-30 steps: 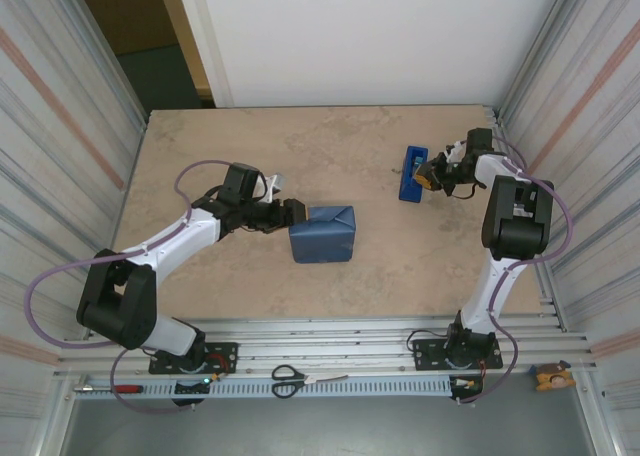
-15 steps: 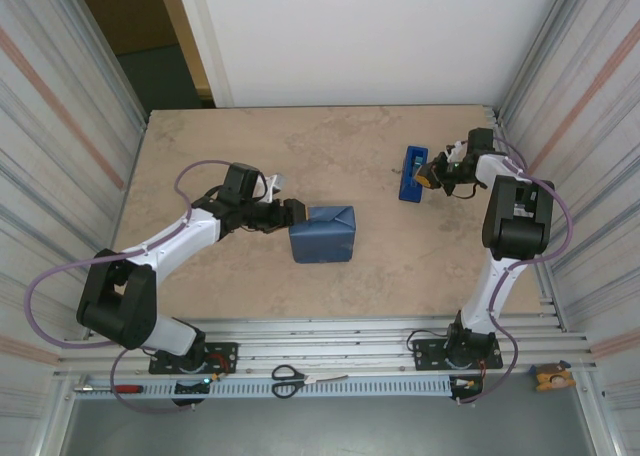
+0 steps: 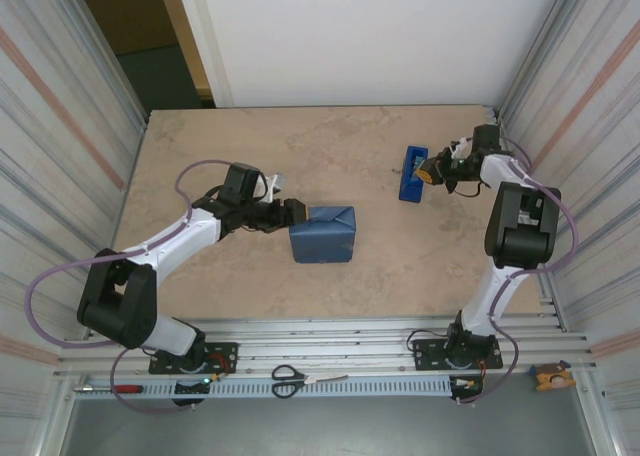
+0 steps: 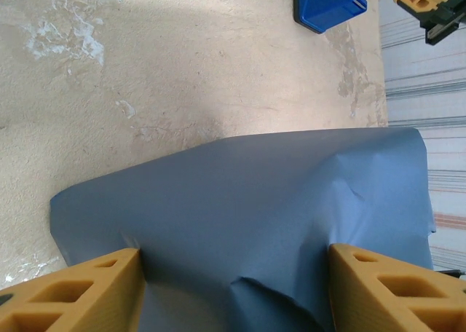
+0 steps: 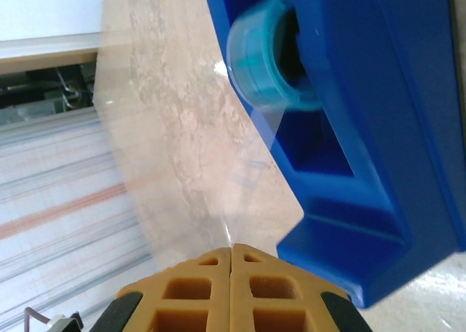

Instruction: Wrap the gift box in paper

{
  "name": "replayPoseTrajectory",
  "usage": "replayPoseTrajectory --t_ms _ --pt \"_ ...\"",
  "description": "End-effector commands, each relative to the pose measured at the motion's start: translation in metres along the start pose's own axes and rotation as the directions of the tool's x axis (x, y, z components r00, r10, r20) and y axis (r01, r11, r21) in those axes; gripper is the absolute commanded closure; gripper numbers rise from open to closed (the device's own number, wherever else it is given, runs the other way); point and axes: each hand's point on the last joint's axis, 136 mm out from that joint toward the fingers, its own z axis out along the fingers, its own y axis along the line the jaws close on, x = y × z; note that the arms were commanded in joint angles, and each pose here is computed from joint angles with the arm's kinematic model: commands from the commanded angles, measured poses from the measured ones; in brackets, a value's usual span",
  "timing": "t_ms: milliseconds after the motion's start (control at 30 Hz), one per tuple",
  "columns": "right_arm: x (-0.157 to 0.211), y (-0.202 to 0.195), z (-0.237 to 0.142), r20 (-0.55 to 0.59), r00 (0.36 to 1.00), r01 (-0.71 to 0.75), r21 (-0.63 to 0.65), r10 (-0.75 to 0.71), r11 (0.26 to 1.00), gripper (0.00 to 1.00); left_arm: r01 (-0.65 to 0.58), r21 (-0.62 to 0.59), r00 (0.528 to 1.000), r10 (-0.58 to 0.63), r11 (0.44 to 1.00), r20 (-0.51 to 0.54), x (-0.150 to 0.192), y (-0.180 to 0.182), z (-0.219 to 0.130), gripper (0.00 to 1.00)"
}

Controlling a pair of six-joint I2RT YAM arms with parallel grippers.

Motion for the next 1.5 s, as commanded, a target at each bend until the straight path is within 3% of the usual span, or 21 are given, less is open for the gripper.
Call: replayPoseTrajectory --t_ms 0,300,633,833,967,1467 --pt "0.030 0.008 -0.010 -0.048 0.998 -0.048 -0.041 0.046 0.998 1.00 0.027 -0.072 0.994 -0.035 0.997 -0.107 0.033 0.025 0.012 0.36" --pt "0.069 -0.009 -0.007 -0.078 0.995 -0.066 -0.006 0.065 0.998 1.00 0.025 -0.068 0.994 -0.033 0.997 -0.108 0.034 0.024 0.013 0.36" --pt "0.085 -0.031 -0.005 -0.072 0.993 -0.092 0.030 0.094 0.995 1.00 0.026 -0.064 0.994 -0.033 0.998 -0.108 0.032 0.023 0.013 0.36" --pt "0.082 -0.051 0.002 -0.058 0.993 -0.098 0.082 0.103 0.992 1.00 0.027 -0.067 0.993 -0.034 0.997 -0.109 0.033 0.023 0.013 0.36" --pt "0.078 -0.083 0.009 -0.030 0.995 -0.088 0.206 0.096 0.975 1.00 0.025 -0.064 0.994 -0.031 0.998 -0.108 0.032 0.023 0.013 0.36" --pt "0.044 -0.115 0.020 0.009 0.998 -0.059 0.375 0.060 0.925 1.00 0.029 -0.073 0.994 -0.037 0.997 -0.107 0.034 0.024 0.012 0.38"
